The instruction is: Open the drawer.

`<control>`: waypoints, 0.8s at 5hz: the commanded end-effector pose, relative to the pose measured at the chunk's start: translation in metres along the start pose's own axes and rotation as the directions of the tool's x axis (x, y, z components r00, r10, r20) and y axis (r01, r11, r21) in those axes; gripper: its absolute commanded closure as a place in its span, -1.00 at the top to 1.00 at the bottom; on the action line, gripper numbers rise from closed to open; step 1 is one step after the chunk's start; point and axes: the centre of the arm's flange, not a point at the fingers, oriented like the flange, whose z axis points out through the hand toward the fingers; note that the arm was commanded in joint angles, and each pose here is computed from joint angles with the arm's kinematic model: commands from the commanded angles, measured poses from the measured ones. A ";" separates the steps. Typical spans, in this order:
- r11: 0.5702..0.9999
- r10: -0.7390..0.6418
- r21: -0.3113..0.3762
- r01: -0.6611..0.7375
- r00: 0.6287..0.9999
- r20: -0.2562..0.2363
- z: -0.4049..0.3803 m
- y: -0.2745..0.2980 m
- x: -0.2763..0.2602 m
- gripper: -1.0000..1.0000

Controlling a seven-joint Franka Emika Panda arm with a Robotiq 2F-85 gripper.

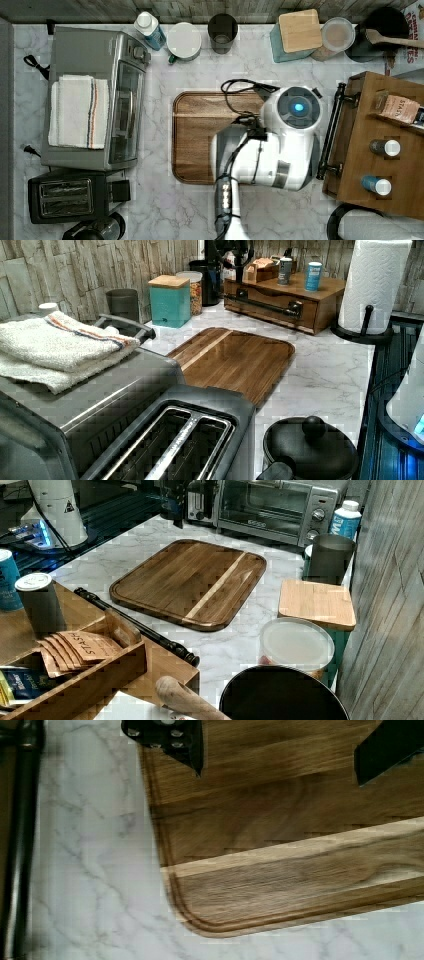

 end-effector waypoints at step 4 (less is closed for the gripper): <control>0.996 0.063 -0.041 -0.074 0.971 -0.231 0.007 0.149 0.064 1.00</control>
